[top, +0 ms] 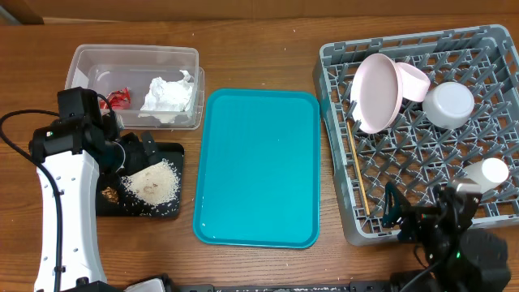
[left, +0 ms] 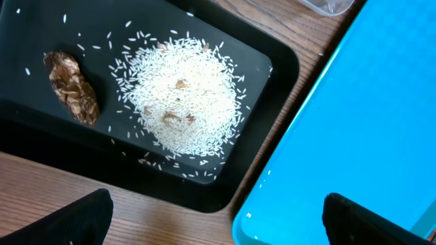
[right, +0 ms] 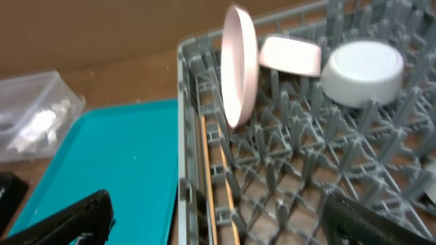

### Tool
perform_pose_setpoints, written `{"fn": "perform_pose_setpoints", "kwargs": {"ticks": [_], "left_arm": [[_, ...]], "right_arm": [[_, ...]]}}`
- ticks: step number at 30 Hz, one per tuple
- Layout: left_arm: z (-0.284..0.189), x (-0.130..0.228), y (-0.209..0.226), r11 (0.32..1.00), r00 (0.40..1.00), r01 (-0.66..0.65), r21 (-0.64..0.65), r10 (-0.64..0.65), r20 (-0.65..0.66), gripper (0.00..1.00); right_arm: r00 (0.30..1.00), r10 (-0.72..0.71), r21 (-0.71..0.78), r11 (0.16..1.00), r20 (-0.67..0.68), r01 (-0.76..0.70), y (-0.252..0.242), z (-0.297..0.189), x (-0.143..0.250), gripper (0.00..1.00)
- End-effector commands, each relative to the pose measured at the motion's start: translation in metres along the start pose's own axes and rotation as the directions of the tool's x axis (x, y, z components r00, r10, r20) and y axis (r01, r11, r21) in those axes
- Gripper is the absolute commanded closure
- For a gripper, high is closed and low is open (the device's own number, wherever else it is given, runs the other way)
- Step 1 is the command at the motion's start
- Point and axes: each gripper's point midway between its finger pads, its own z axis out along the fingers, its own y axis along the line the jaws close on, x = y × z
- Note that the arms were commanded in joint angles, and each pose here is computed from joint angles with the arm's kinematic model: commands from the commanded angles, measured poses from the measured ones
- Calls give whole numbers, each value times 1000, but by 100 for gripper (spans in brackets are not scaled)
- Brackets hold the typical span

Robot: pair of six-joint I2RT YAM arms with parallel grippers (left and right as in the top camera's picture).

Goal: Sort waste into correct bins and load items into the dishwasher

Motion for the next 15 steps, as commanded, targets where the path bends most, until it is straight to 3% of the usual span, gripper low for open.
{"fn": "perform_pose_setpoints", "kwargs": {"ticks": [1,15], "left_arm": [[-3,-3,0,1000,1000,-12,1,12,13,0],[-3,-3,0,1000,1000,-12,1,12,13,0]], "right_arm": [[994,-2,-13,1000,109,3,-5,4,7,0],[947,-50,-46,997,318,68,-4,38,1,0]]}}
